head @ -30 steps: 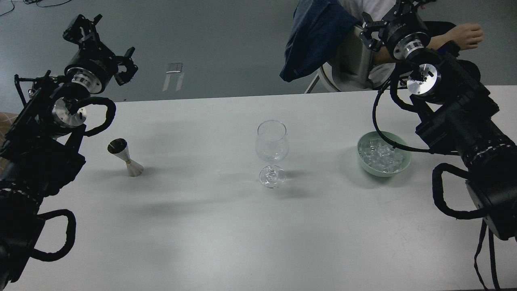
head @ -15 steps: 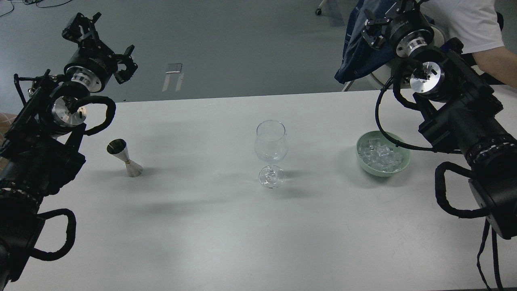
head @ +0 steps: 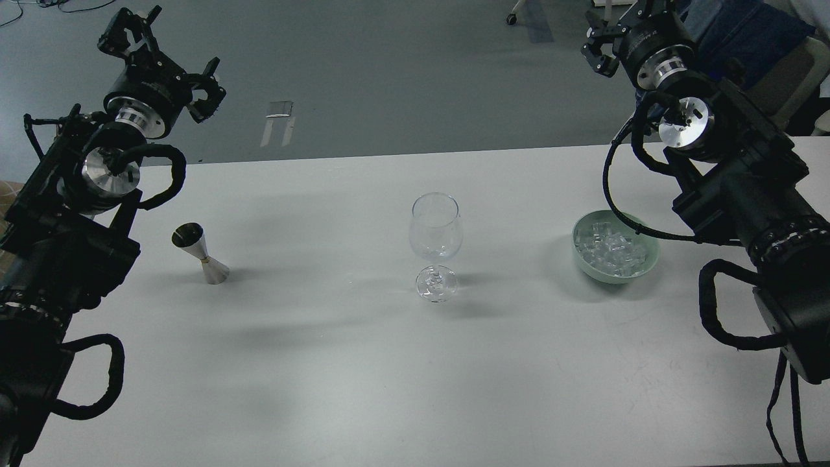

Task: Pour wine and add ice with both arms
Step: 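Move the left gripper down toward the silver jigger cup, then lower the open left gripper around the jigger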

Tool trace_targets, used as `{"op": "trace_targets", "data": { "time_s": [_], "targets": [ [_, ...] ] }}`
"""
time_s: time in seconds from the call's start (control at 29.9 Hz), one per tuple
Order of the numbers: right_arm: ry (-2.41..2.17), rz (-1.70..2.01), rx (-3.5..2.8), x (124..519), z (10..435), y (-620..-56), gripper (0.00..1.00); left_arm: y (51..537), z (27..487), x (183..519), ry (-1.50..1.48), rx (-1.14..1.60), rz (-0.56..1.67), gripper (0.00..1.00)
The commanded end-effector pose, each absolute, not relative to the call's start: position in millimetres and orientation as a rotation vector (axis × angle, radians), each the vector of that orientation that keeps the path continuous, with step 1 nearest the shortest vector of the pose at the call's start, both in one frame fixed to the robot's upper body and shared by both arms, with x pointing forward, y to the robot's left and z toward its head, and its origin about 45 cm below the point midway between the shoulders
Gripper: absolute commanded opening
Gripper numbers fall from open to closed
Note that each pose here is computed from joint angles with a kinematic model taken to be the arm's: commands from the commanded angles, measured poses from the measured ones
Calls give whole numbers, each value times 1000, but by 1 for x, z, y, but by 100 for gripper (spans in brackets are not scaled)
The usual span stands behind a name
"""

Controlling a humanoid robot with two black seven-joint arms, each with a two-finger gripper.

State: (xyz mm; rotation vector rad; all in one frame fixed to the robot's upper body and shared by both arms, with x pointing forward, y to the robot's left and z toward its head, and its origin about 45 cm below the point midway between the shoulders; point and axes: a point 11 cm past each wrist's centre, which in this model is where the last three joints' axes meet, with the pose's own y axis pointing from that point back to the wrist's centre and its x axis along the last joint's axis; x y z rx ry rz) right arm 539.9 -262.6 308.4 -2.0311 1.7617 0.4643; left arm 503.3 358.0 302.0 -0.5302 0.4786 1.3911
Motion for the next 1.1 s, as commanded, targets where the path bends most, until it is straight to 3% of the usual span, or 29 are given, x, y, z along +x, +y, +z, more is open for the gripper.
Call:
{"op": "trace_targets", "data": {
  "time_s": [0.0,0.27,0.67,1.0,1.07],
  "targets": [
    [1754,465,-2036,539,307,-262,100,364,303,488,543,-640,1350,98],
    [1783,449,-2017,537,307,-278,100,389,293,427,570,-658,1346,98],
    [1805,467,-2010,528,289,-287,100,400,265,303,733,-746,1367,98],
    [1827,449,-2000,528,291,-297,100,391,207,249,913,-809,1453,97],
    [1831,444,-1998,528,292,-300,100,383,195,238,938,-868,1444,93]
  ]
}}
